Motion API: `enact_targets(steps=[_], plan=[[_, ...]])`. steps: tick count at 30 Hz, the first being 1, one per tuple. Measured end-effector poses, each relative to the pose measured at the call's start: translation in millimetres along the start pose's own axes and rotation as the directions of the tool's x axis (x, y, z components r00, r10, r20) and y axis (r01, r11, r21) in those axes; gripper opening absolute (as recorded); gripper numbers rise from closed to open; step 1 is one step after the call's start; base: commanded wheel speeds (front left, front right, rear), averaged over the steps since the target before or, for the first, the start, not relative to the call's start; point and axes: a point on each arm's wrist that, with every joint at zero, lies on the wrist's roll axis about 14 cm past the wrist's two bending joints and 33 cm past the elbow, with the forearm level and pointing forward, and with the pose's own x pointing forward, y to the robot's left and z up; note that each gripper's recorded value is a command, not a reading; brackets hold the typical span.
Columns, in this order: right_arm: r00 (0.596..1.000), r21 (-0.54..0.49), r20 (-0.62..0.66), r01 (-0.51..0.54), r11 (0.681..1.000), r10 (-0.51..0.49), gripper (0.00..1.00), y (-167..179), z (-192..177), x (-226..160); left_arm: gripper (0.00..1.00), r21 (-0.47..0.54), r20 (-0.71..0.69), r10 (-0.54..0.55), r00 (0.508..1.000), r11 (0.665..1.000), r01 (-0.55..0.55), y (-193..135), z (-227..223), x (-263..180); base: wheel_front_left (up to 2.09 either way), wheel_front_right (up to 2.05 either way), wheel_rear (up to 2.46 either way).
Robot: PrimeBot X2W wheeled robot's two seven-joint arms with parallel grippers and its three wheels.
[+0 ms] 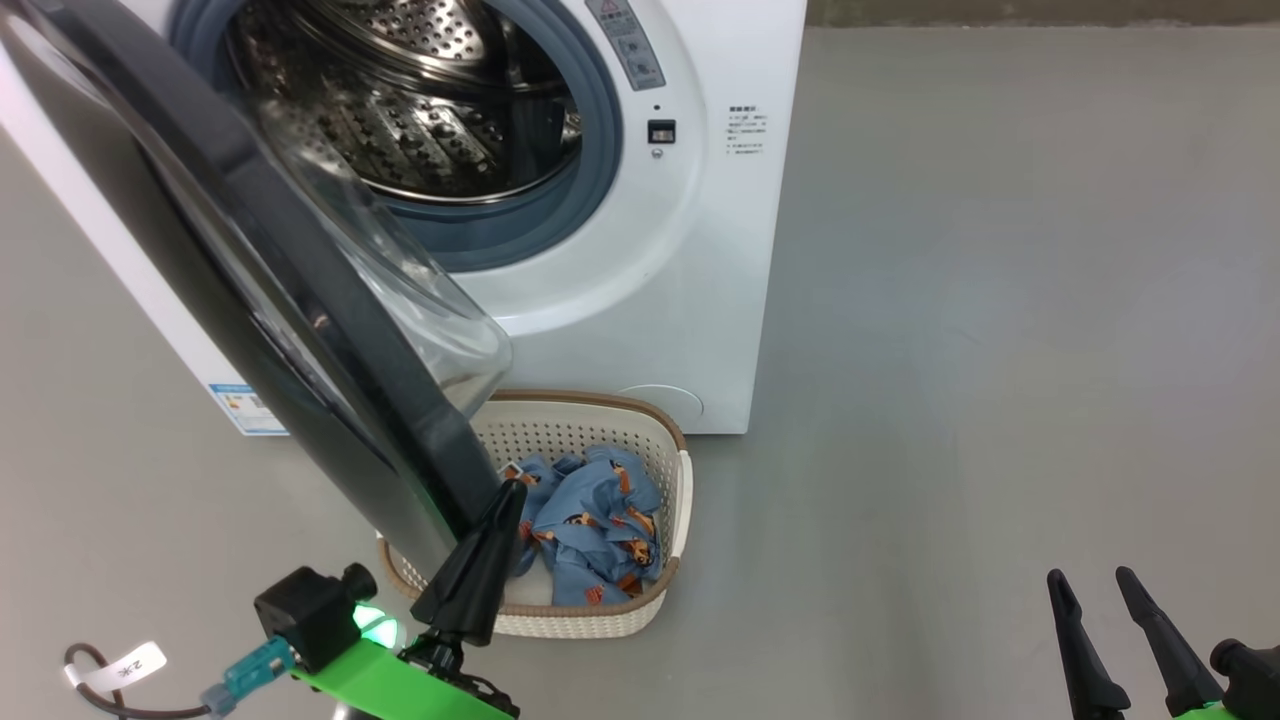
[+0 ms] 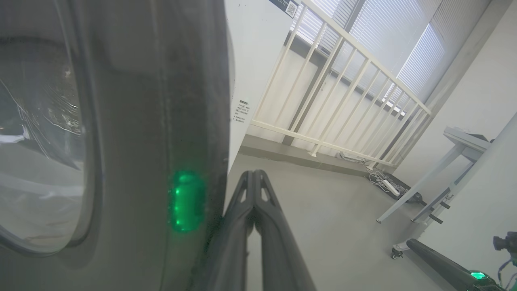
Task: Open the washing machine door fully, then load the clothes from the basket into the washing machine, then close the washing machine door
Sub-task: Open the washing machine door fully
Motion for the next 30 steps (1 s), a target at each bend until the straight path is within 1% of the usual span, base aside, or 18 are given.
enact_targets(steps=[13,30], plan=[[0.999,0.004,-0.016,-0.036,0.999,0.036,1.0,11.6,-5.5,5.4,0.0,-0.001,-0.003,0.006,1.0,1.0,-0.006,2.0,-0.9,0.0,0.0,0.0,0.0],[1.0,0.008,-0.012,-0.021,1.0,0.021,1.0,7.9,-4.6,3.5,0.0,-0.011,-0.015,0.02,1.0,1.0,-0.02,6.4,-5.8,2.0,0.0,0.0,0.0]])
